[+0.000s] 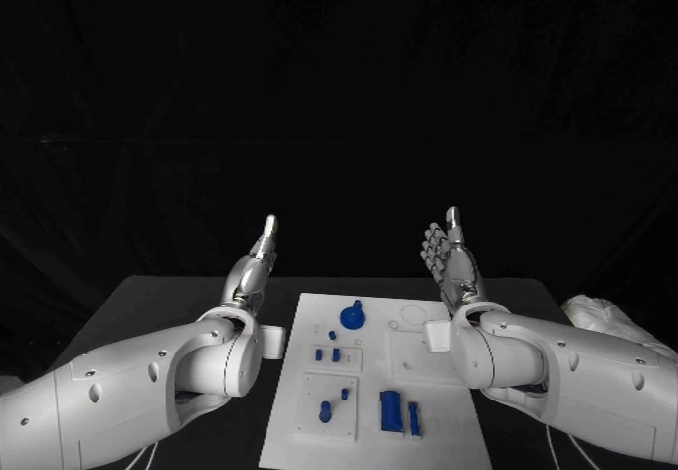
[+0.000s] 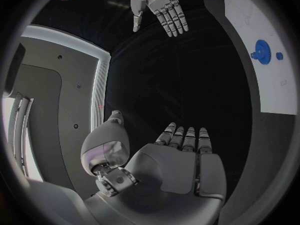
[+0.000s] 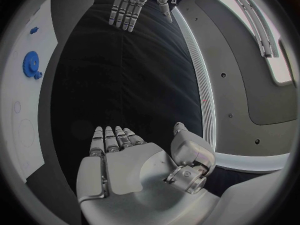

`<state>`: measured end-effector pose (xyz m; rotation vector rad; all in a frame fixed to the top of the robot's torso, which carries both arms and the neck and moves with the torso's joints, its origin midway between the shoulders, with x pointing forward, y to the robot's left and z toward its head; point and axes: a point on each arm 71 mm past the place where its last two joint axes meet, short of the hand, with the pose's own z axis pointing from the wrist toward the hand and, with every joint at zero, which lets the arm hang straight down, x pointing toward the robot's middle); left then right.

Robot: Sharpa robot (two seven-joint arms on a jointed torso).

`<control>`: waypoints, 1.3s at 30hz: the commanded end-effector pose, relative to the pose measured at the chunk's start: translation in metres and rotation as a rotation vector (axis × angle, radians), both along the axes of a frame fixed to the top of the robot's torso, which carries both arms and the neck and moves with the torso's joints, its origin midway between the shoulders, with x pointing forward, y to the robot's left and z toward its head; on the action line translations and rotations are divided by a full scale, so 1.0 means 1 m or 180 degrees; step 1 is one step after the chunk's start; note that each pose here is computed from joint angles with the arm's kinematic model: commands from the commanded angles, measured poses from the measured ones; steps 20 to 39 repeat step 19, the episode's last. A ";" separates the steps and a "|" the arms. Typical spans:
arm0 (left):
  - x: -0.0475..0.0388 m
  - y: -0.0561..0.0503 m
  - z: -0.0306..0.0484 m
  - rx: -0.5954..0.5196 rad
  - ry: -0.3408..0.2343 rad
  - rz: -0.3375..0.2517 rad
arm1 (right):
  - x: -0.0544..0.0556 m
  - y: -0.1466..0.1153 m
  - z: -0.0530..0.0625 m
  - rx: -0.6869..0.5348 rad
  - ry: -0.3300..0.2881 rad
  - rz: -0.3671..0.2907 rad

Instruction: Assemble the parts on the task board

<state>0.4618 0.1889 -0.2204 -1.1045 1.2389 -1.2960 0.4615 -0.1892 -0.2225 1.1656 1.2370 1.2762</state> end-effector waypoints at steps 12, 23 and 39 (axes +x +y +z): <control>0.0000 0.004 -0.0038 -0.0080 0.0205 0.0247 | 0.000 -0.003 -0.002 0.0003 0.0078 -0.0159; 0.0000 0.004 -0.0038 -0.0080 0.0205 0.0247 | 0.000 -0.003 -0.002 0.0003 0.0078 -0.0159; 0.0000 0.004 -0.0038 -0.0080 0.0205 0.0247 | 0.000 -0.003 -0.002 0.0003 0.0078 -0.0159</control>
